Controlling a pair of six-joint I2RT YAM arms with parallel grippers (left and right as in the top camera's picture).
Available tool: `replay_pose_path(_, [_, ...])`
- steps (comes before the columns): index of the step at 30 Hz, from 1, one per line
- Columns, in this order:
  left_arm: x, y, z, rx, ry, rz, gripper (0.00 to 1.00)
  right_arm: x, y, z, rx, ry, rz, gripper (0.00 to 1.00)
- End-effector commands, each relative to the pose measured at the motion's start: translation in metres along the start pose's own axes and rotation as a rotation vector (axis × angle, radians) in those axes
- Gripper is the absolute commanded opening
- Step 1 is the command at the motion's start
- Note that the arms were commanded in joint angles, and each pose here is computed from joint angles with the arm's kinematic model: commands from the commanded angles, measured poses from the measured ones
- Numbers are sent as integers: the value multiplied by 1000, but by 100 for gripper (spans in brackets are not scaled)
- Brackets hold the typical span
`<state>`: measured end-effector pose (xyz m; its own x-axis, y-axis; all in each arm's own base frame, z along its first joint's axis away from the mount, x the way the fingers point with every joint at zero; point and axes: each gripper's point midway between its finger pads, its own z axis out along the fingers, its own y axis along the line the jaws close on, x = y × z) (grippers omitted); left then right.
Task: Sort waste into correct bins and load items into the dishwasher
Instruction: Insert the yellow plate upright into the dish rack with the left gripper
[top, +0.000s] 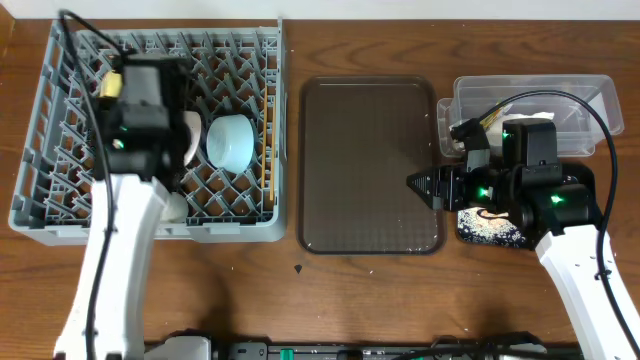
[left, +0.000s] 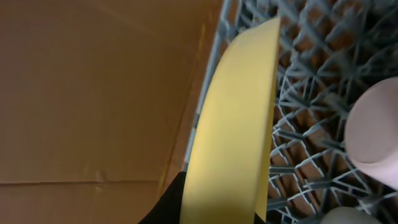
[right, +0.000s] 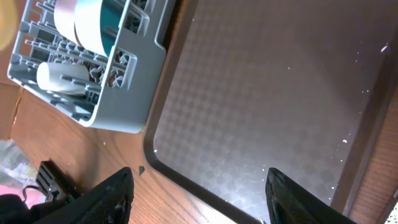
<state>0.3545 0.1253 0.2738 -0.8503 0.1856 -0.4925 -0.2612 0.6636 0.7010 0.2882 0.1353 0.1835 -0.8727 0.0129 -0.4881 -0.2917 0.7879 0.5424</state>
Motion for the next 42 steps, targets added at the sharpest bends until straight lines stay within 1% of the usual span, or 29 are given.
replay_pose_path(1, [0, -15, 27, 114, 14, 32, 7, -6, 3, -5, -1, -21, -16, 66])
replay_pose_path(6, [2, -47, 46, 251, 20, 106, 8, -6, 3, -5, -1, -21, -16, 66])
replay_pose_path(15, [5, -72, 73, 266, 62, 165, 8, -5, 3, -4, 0, -17, -14, 66])
replay_pose_path(16, [6, -76, 77, 269, 71, 173, 10, -5, 3, -5, 0, -18, -14, 67])
replay_pose_path(17, [9, -82, 82, 275, 84, 181, 22, -5, 3, -5, 0, -17, -14, 66])
replay_pose_path(19, [12, -88, 87, 281, 100, 194, 38, -4, 3, -5, 0, -15, -13, 67])
replay_pose_path(20, [13, -90, 89, 283, 104, 197, 44, -4, 3, -5, 0, -15, -12, 67])
replay_pose_path(24, [5, -85, 88, 270, 76, 166, 45, -4, 3, -4, 0, -14, -12, 66])
replay_pose_path(27, [-4, -76, 81, 255, 45, 112, 52, -4, 3, -5, 0, -15, -12, 67])
replay_pose_path(29, [-6, -71, 77, 249, 32, 89, 52, -4, 3, -4, 0, -15, -12, 67])
replay_pose_path(30, [-9, -65, 73, 243, 19, 68, 48, -4, 3, -4, 0, -15, -12, 67])
replay_pose_path(31, [-10, -62, 72, 234, 16, 64, 35, -4, 3, -4, 0, -15, -12, 67])
replay_pose_path(33, [-8, -53, 71, 197, 23, 59, 14, -4, 3, -5, -1, -15, -12, 67])
replay_pose_path(34, [-7, -49, 71, 177, 29, 59, 9, -4, 3, -4, -1, -14, -12, 67])
replay_pose_path(37, [-6, -45, 72, 151, 38, 60, 8, -4, 3, -4, -1, -14, -7, 67])
replay_pose_path(42, [-7, -45, 72, 151, 35, 58, 8, -4, 3, -4, -1, -14, 0, 67])
